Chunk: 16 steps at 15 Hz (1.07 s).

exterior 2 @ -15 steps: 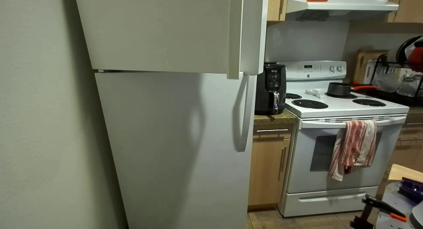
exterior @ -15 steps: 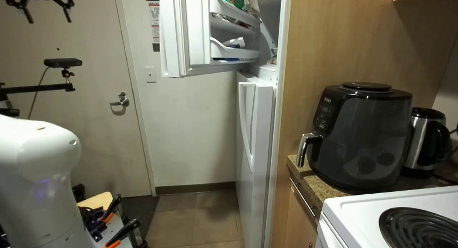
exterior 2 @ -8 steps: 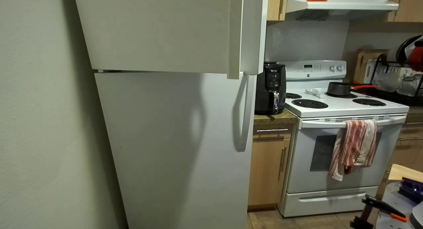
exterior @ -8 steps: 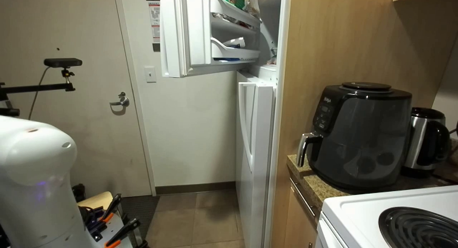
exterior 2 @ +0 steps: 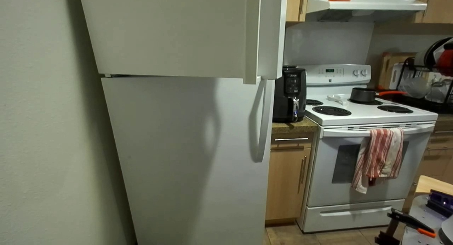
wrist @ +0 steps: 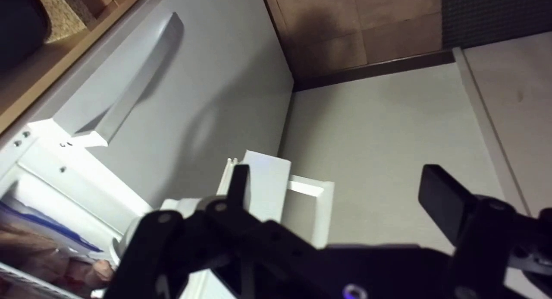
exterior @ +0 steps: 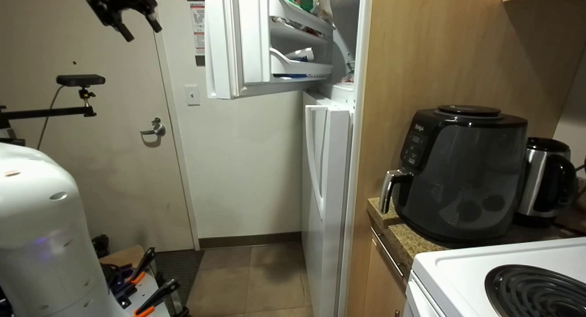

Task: Open the top door on the fridge

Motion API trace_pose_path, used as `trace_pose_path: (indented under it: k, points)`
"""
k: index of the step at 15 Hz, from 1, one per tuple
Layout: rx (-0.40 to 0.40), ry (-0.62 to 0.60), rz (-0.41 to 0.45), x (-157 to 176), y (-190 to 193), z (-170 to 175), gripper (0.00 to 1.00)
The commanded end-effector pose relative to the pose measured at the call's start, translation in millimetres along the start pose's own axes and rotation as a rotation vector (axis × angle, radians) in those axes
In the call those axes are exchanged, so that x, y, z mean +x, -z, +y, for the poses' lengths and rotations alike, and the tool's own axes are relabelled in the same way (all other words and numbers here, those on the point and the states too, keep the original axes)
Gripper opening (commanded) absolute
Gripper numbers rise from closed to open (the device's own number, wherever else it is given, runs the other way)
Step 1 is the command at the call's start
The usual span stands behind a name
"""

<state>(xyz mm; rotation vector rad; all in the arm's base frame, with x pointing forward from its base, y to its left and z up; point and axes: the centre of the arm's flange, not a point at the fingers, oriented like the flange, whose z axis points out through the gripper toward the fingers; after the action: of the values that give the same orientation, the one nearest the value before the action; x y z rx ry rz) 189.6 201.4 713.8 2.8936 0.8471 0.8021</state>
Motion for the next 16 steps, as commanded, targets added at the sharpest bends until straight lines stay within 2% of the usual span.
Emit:
trace_pose_path:
  k: [1,5,10,12,16]
  points:
    - [-0.060,-0.194,-0.015,43.7,-82.7,24.5,1.00]
    - [-0.080,-0.388,-0.030,73.8,-136.3,88.4,1.00]
    - [-0.072,-0.485,-0.031,98.3,-171.5,168.9,1.00]
    - [-0.072,-0.507,-0.032,108.8,-183.7,191.6,1.00]
    - [-0.085,-0.446,0.017,138.3,-202.9,209.4,1.00]
